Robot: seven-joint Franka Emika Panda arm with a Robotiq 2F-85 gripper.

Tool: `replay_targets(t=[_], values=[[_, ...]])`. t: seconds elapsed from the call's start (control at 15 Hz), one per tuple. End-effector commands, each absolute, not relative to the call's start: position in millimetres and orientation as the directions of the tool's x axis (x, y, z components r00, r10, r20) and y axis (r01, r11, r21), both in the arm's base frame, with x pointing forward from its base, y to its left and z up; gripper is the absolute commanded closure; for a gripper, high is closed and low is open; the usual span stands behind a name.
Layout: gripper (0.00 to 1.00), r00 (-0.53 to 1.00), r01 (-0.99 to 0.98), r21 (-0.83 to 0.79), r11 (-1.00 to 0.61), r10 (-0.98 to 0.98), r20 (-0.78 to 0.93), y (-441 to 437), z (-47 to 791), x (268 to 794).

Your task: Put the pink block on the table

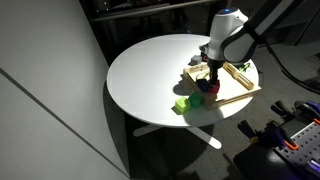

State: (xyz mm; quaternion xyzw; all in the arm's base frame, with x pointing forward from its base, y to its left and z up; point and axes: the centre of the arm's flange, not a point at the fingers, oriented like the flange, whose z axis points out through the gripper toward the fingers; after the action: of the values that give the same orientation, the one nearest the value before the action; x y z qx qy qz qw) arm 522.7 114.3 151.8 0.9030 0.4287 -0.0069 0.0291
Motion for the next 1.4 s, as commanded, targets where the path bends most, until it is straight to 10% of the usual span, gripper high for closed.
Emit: replay_targets(t=[0.0,0.27,1.33], values=[[0.34,0.632,0.775,0.054,-0.630,0.774,-0.034,110.1,148.0,522.3],[0.66,0.647,0.762,0.031,-0.647,0.760,-0.062,111.7,163.3,518.2],[0.66,0.776,0.627,0.049,-0.778,0.618,-0.126,162.4,221.7,563.4]])
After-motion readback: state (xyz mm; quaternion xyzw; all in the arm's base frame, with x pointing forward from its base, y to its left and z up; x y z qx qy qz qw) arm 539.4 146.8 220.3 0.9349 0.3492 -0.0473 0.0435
